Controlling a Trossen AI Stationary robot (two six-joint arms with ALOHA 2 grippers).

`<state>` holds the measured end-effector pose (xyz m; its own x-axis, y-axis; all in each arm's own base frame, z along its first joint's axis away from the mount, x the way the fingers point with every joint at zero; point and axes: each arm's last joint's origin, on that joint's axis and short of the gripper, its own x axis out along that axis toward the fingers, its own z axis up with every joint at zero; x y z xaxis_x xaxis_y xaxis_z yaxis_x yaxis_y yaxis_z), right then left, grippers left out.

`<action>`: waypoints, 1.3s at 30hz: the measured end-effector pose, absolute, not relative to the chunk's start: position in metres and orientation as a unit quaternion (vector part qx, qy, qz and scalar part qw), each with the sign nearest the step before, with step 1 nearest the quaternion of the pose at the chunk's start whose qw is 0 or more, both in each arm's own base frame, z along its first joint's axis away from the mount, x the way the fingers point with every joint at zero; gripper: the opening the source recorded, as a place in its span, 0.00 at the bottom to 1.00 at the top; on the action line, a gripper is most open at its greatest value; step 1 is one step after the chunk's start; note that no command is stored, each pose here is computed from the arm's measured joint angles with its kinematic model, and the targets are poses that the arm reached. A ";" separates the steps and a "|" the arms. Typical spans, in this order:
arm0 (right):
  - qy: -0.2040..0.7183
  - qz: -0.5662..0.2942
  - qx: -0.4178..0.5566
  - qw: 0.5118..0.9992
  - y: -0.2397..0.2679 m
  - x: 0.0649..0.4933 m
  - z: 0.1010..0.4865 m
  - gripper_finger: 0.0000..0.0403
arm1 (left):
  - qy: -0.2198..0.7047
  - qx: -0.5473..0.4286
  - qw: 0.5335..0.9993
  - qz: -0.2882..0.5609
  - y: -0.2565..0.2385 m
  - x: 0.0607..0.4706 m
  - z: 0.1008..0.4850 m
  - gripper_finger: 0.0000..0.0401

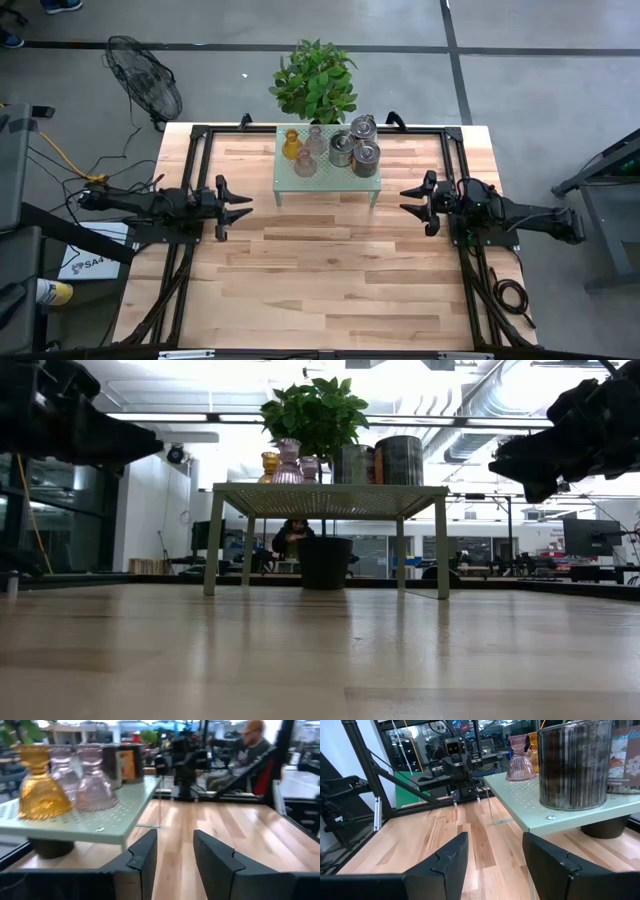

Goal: Pick & Place candle stick holders
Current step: Return to Home Position

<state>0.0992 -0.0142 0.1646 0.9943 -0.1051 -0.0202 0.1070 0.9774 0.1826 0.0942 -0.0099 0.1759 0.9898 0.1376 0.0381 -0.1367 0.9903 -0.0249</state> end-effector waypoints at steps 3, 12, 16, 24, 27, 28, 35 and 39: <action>0.006 -0.053 0.092 0.994 -0.014 0.099 0.164 0.45 | -0.012 -0.017 0.997 0.074 -0.010 0.095 0.175 0.31; 0.005 -0.053 0.090 0.995 -0.014 0.099 0.165 0.45 | 0.000 0.029 0.999 -0.036 -0.016 0.095 0.173 0.31; 0.005 -0.053 0.091 0.994 -0.014 0.099 0.165 0.45 | 0.012 0.029 0.995 -0.099 -0.020 0.094 0.171 0.31; 0.005 -0.053 0.091 0.994 -0.014 0.099 0.165 0.45 | 0.021 -0.060 0.992 -0.107 -0.020 0.094 0.171 0.31; 0.005 -0.053 0.091 0.994 -0.014 0.099 0.165 0.45 | 0.020 -0.070 0.992 -0.107 -0.020 0.094 0.171 0.31; 0.004 -0.053 0.091 0.994 -0.014 0.099 0.165 0.45 | 0.020 -0.069 0.992 -0.108 -0.020 0.094 0.171 0.31; 0.004 -0.053 0.092 0.994 -0.014 0.099 0.165 0.45 | 0.019 -0.067 0.992 -0.108 -0.020 0.094 0.171 0.31; 0.004 -0.053 0.092 0.994 -0.014 0.099 0.165 0.45 | 0.019 -0.067 0.992 -0.108 -0.020 0.094 0.171 0.31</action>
<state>0.0994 -0.0142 0.1649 0.9943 -0.1051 -0.0181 0.1066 0.9776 0.1817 0.0941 -0.0203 0.1712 0.9761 -0.2160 -0.0231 0.2110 0.9680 -0.1361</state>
